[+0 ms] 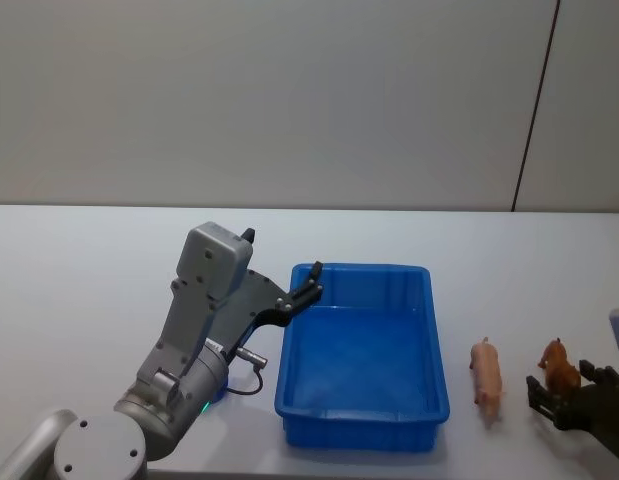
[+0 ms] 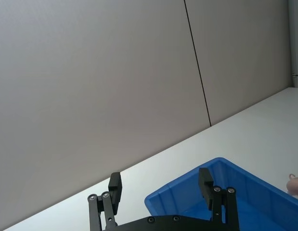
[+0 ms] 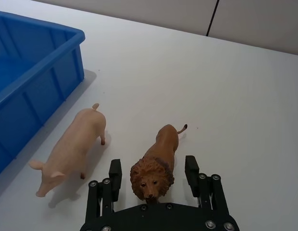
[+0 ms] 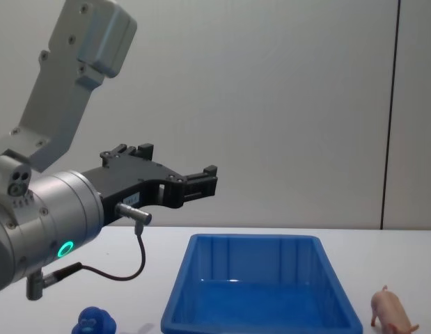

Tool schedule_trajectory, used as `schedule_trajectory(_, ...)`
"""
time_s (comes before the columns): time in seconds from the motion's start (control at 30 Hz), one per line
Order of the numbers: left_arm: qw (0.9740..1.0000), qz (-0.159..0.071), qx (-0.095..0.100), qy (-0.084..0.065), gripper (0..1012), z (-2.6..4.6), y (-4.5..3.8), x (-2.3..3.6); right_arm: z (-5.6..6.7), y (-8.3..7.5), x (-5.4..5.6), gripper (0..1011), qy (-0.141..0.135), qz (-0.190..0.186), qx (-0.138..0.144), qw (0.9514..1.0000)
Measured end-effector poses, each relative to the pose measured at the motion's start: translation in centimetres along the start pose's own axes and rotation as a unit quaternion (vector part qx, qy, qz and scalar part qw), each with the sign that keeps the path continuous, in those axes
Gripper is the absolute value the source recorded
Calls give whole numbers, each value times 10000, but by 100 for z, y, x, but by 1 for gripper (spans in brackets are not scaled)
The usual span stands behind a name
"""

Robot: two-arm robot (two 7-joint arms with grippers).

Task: Pick up the two dolls from the table and place them into the box.

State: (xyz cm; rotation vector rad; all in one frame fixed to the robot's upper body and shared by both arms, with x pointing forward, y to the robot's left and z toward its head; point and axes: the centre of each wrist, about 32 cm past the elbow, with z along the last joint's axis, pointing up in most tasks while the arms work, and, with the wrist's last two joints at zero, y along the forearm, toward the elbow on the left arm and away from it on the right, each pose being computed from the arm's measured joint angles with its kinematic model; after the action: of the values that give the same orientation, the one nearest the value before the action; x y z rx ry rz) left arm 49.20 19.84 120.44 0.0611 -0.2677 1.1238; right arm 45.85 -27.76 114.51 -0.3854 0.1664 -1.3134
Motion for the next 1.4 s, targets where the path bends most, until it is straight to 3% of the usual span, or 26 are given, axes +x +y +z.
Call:
schedule_trajectory(0.47, 10000, 0, 0, 0, 1002, 0, 0, 0, 4, 5, 23, 443, 85, -83, -48, 9999)
schedule_trajectory(0.8, 10000, 0, 0, 0, 1002, 0, 0, 0, 91, -12, 25, 443, 110, -128, 281, 9995)
schedule_trajectory(1.0, 10000, 0, 0, 0, 1002, 0, 0, 0, 257, -34, 15, 444, 191, -35, 620, 9979)
schedule_trajectory(1.4, 10000, 0, 0, 0, 1002, 0, 0, 0, 603, -104, -109, 443, 212, 591, 1177, 9911)
